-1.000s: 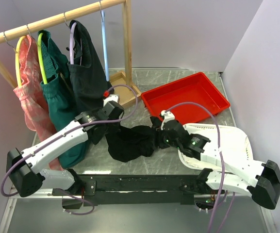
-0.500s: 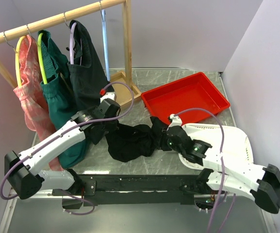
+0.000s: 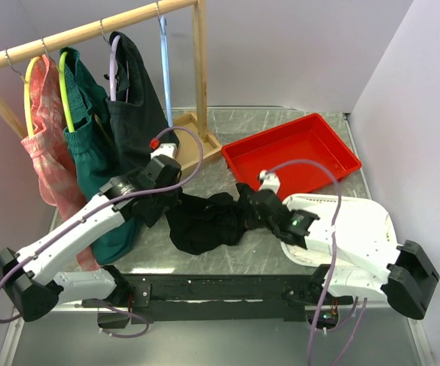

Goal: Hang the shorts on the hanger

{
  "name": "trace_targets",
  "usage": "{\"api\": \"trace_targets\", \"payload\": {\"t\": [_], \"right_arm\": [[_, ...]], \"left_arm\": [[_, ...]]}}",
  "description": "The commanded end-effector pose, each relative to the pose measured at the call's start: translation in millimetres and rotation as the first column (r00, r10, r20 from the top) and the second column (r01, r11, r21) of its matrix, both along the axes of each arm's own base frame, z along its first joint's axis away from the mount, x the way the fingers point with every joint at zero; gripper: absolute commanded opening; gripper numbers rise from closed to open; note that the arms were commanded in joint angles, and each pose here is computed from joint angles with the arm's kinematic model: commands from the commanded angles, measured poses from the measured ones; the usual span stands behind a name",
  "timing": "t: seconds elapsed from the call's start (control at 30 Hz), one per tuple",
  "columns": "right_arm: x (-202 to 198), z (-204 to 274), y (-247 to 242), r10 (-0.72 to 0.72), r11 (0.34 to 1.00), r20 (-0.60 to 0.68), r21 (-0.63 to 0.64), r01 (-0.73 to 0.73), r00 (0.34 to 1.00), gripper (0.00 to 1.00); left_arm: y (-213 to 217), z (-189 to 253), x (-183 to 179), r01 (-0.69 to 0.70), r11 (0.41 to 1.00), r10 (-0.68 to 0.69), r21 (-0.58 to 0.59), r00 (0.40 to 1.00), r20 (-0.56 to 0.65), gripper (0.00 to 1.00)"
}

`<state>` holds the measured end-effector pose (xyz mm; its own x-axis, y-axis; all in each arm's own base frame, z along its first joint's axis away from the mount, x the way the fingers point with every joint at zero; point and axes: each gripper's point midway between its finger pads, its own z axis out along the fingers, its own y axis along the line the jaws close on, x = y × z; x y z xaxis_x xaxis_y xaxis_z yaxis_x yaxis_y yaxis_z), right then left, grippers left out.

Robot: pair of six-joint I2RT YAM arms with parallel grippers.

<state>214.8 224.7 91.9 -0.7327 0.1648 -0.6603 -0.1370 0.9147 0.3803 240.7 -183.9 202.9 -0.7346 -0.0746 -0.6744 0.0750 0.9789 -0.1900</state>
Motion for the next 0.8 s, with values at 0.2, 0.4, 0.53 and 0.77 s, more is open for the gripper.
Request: {"api": "trace_targets", "payload": {"t": [0.2, 0.4, 0.53, 0.77], "right_arm": [[54, 244, -68, -0.146, 0.968, 0.483, -0.109, 0.225, 0.863, 0.0], [45, 336, -63, -0.102, 0.989, 0.566, -0.027, 0.143, 0.818, 0.0], [28, 397, -65, -0.084, 0.996, 0.628, 0.058, 0.061, 0.774, 0.0], [-9, 472, -60, -0.025, 0.975, 0.695, 0.176, -0.136, 0.718, 0.0]], "left_arm": [[25, 114, -10, 0.035, 0.996, -0.015, -0.084, 0.973, 0.23, 0.01], [41, 175, -17, 0.034, 0.987, 0.025, -0.159, 0.935, 0.353, 0.01], [48, 227, -26, 0.071, 0.969, 0.045, -0.235, 0.89, 0.454, 0.01], [50, 280, -39, 0.158, 0.947, 0.021, -0.28, 0.839, 0.543, 0.01]]}}
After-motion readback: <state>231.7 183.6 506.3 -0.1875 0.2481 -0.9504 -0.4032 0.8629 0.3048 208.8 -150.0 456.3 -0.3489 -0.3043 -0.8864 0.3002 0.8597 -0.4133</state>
